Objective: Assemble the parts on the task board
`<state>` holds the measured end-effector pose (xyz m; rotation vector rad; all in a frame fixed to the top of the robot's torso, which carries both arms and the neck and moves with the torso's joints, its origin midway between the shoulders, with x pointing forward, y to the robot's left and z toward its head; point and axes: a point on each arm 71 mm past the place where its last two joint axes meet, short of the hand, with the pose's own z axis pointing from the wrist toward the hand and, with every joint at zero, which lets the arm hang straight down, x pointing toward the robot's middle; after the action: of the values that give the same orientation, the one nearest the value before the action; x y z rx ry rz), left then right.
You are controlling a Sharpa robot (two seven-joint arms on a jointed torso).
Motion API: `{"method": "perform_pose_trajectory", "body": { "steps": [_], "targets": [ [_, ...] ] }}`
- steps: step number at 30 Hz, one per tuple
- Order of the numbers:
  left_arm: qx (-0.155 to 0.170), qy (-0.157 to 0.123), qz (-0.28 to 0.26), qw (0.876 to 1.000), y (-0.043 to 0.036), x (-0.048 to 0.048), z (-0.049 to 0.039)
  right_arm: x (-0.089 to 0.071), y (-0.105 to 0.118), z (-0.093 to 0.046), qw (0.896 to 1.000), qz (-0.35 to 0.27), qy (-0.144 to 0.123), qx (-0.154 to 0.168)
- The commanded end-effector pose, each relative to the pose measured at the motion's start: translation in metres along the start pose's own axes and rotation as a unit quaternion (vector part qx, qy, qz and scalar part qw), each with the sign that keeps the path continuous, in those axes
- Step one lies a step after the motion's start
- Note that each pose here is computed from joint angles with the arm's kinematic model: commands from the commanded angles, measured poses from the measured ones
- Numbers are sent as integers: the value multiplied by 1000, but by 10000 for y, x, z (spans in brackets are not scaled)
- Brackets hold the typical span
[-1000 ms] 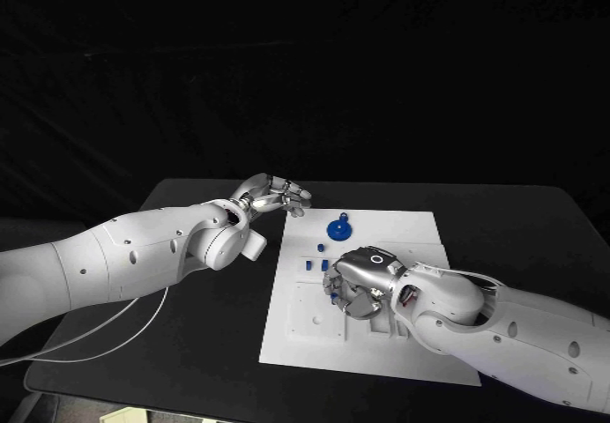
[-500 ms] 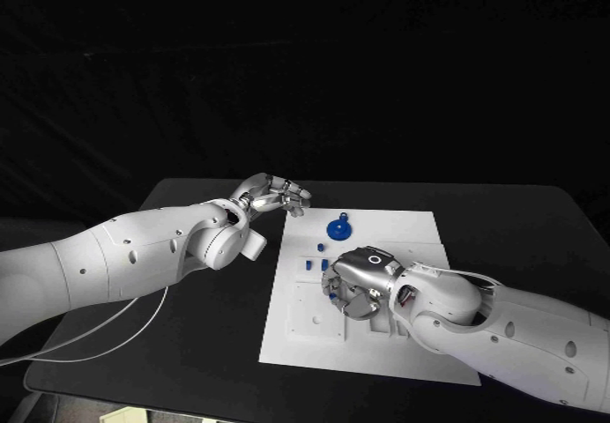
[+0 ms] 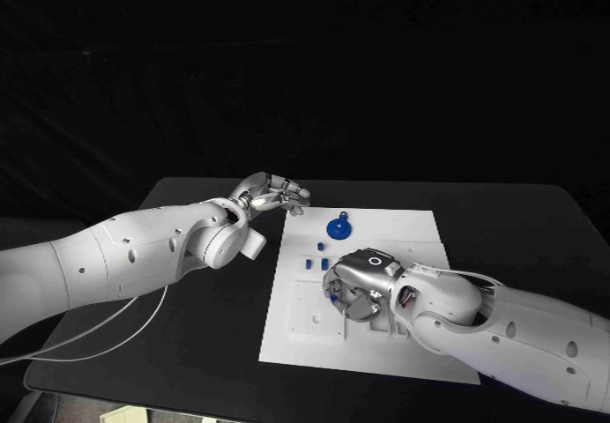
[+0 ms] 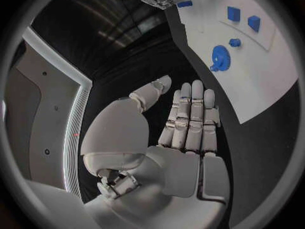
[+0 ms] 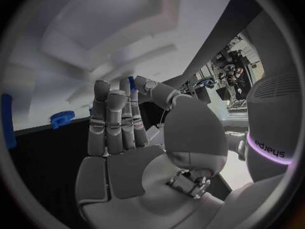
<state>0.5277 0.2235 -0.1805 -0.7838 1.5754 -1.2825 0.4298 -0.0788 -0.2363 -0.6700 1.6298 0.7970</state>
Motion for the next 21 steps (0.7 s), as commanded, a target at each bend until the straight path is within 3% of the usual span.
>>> {"method": "perform_pose_trajectory", "body": {
  "steps": [1, 9, 21],
  "targets": [
    [5, 4, -4, 1000, -16, 6, 2, 85, -7, -19, 1000, -1, 24, 1],
    [4, 2, -3, 1000, -15, 4, 1, 69, -43, -30, 999, 40, 9, 3],
    [3, 3, -3, 1000, -11, 1, 4, -16, -113, -114, 997, 64, -48, 20]
  ]
}}
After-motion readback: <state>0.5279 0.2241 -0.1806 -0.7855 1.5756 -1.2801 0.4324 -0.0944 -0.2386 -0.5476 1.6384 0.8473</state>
